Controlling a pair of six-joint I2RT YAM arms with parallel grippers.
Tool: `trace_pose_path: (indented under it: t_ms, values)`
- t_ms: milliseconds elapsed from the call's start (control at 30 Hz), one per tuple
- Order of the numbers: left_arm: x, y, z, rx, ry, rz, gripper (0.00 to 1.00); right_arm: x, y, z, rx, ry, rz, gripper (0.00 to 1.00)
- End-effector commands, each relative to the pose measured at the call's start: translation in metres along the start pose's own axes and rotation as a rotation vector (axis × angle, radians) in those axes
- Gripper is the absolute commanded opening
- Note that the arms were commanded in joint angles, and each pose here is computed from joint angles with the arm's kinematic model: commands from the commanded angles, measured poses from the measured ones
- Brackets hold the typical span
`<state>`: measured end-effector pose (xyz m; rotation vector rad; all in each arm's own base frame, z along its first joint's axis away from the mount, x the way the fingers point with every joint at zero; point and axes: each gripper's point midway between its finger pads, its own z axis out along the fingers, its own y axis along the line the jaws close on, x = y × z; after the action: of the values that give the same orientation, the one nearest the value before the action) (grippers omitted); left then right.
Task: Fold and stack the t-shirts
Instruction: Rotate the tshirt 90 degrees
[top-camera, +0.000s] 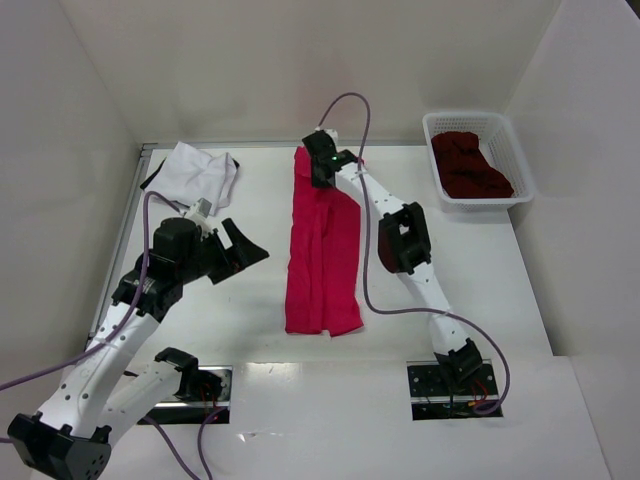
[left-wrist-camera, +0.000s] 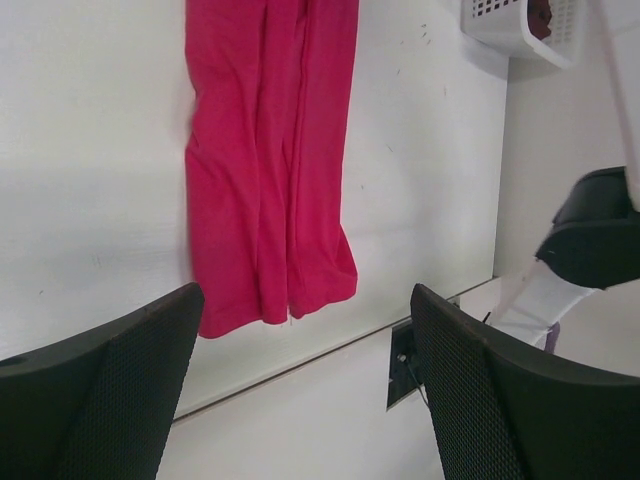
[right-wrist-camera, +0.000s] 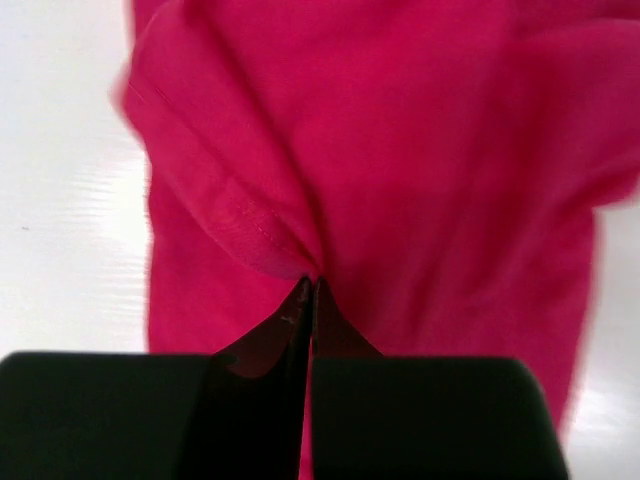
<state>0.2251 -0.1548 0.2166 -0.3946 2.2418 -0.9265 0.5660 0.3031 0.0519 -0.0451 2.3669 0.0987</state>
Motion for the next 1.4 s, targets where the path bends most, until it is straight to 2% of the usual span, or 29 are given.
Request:
trace_pose_path:
  t_ms: [0,133,167,200,267,433,500,533,567,633,667,767,867,967,1067,1133,1300,1367]
  values:
    - [-0.001,-0.005,0.001,0.035,0.003,0.027,0.92,-0.074,-0.019,-0.055,-0.013,-0.168,0.113,0.0]
    - [-0.002,0.0,0.005,0.024,0.002,0.019,0.92,-0.082,-0.055,-0.066,0.029,-0.182,0.158,0.0]
    - [-0.001,-0.001,0.005,0.03,0.008,0.028,0.92,-0.07,-0.064,-0.062,0.047,-0.156,0.165,0.0]
    - [-0.001,-0.001,0.005,0.03,0.009,0.028,0.92,-0.081,-0.069,-0.072,0.04,-0.189,0.18,0.0]
    - [-0.001,-0.001,0.005,0.03,0.009,0.028,0.92,-0.073,-0.086,-0.069,0.057,-0.17,0.2,0.0]
    - [0.0,-0.002,0.004,0.037,0.015,0.028,0.92,-0.067,-0.108,-0.075,0.067,-0.163,0.23,0.0]
    - [0.002,-0.002,0.006,0.038,0.029,0.037,0.92,-0.051,-0.116,-0.067,0.088,-0.127,0.236,0.06]
    - [0.002,-0.002,0.006,0.038,0.029,0.037,0.92,-0.05,-0.117,-0.069,0.088,-0.127,0.236,0.12]
    - [0.004,-0.001,0.008,0.039,0.043,0.044,0.92,-0.042,-0.118,-0.066,0.095,-0.109,0.231,0.32]
    - [0.006,0.0,0.01,0.038,0.057,0.051,0.92,-0.038,-0.117,-0.065,0.089,-0.097,0.229,0.55]
    - [0.008,0.001,0.011,0.038,0.07,0.058,0.92,-0.029,-0.119,-0.06,0.095,-0.083,0.226,0.72]
    - [0.007,-0.005,0.012,0.057,0.089,0.085,0.92,-0.023,-0.119,-0.061,0.087,-0.072,0.224,0.81]
    - [0.01,-0.002,0.017,0.052,0.113,0.088,0.92,-0.029,-0.115,-0.075,0.054,-0.089,0.24,0.81]
    - [0.017,-0.003,0.017,0.066,0.141,0.09,0.9,-0.049,-0.111,-0.096,0.014,-0.159,0.256,0.81]
    - [0.028,0.007,0.022,0.051,0.168,0.085,0.89,-0.078,-0.107,-0.109,-0.016,-0.241,0.245,0.74]
    - [0.035,0.016,0.027,0.039,0.18,0.068,0.84,-0.088,-0.099,-0.105,-0.035,-0.232,0.228,0.68]
    - [0.046,0.021,0.033,0.028,0.204,0.068,0.76,-0.094,-0.089,-0.075,-0.047,-0.204,0.187,0.66]
    - [0.054,0.027,0.041,-0.008,0.237,0.072,0.76,-0.093,-0.085,-0.061,-0.051,-0.184,0.182,0.66]
